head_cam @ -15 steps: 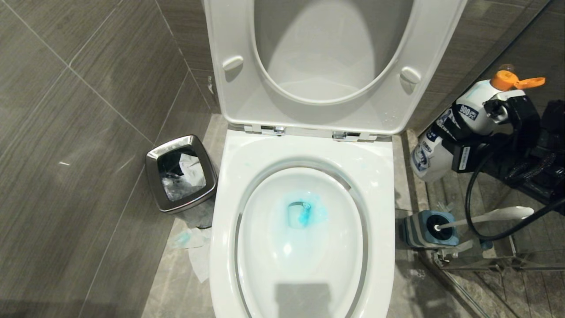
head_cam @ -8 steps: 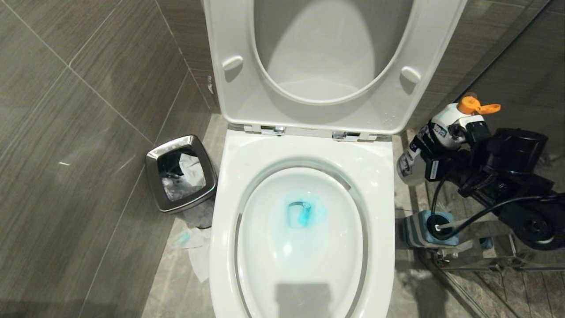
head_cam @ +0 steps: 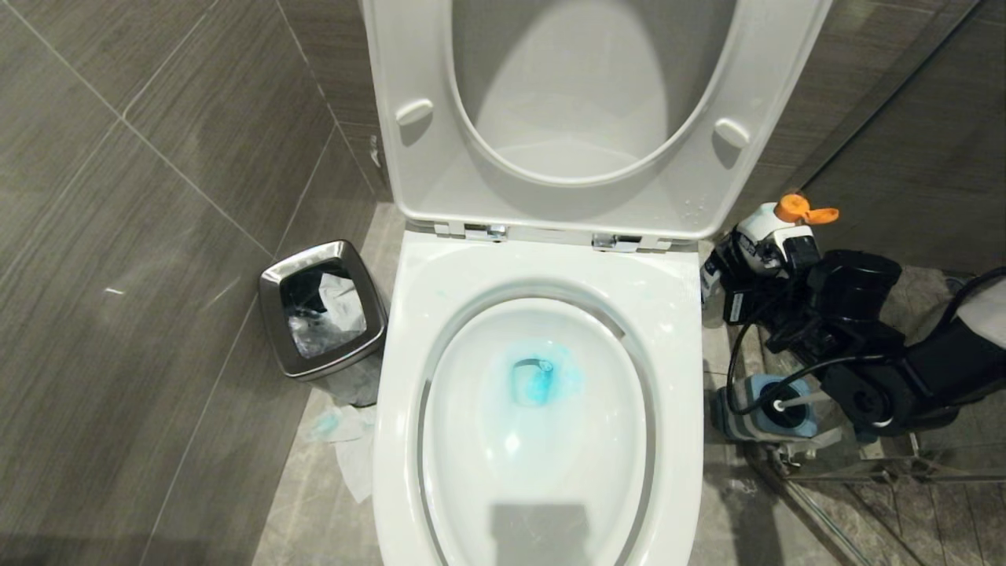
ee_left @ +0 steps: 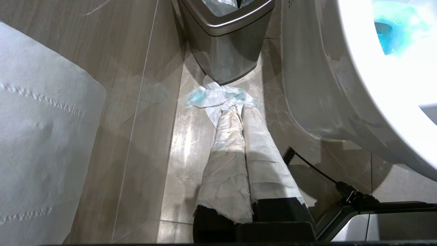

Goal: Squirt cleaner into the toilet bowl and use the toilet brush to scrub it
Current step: Place the cleaning agent on the floor

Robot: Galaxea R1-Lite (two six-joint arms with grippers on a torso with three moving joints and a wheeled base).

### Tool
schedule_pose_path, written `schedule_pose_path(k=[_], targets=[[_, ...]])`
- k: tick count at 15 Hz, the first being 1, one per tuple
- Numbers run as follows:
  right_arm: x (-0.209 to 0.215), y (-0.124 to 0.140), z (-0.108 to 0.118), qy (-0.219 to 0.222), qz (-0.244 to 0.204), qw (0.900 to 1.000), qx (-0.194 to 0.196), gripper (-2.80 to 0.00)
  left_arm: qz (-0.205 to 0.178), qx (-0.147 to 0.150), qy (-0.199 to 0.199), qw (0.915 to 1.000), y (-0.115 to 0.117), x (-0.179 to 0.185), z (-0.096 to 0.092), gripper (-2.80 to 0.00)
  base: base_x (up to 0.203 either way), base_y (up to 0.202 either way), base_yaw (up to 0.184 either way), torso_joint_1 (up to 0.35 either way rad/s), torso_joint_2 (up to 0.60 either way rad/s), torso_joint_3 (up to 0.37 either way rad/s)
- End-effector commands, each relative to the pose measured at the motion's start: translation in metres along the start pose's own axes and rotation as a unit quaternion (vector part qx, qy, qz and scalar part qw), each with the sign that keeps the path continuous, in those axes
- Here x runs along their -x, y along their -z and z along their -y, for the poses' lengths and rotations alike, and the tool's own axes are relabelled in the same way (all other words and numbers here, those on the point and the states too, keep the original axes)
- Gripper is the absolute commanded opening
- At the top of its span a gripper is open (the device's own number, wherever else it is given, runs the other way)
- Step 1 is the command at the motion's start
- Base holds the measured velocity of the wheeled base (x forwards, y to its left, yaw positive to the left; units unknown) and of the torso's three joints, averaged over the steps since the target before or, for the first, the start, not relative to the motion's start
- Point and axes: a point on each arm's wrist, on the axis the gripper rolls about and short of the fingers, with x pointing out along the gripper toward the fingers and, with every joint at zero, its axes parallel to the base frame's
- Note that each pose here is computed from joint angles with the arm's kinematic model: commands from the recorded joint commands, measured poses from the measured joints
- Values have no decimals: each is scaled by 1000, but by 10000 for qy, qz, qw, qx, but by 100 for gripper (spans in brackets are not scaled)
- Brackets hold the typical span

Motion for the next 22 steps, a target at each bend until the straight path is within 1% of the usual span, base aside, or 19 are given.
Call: schedule_pose_path(k=[1, 14, 19, 22], targets=[[-8, 15, -4, -19, -129, 9999, 24, -280, 0, -3, 1, 10000, 0, 0, 0, -280, 0, 0, 0, 0, 0, 0], [-32, 40, -14, -59, -266, 9996, 94, -280, 0, -7, -2, 10000, 0, 0, 0, -280, 0, 0, 0, 0, 0, 0], [-33, 39, -15, -64, -242, 9996, 98, -280, 0, 5, -6, 10000, 0, 0, 0, -280, 0, 0, 0, 0, 0, 0], [-31, 38, -20, -117, -235, 9996, 109, -280, 0, -5, -9, 10000, 0, 0, 0, -280, 0, 0, 0, 0, 0, 0]])
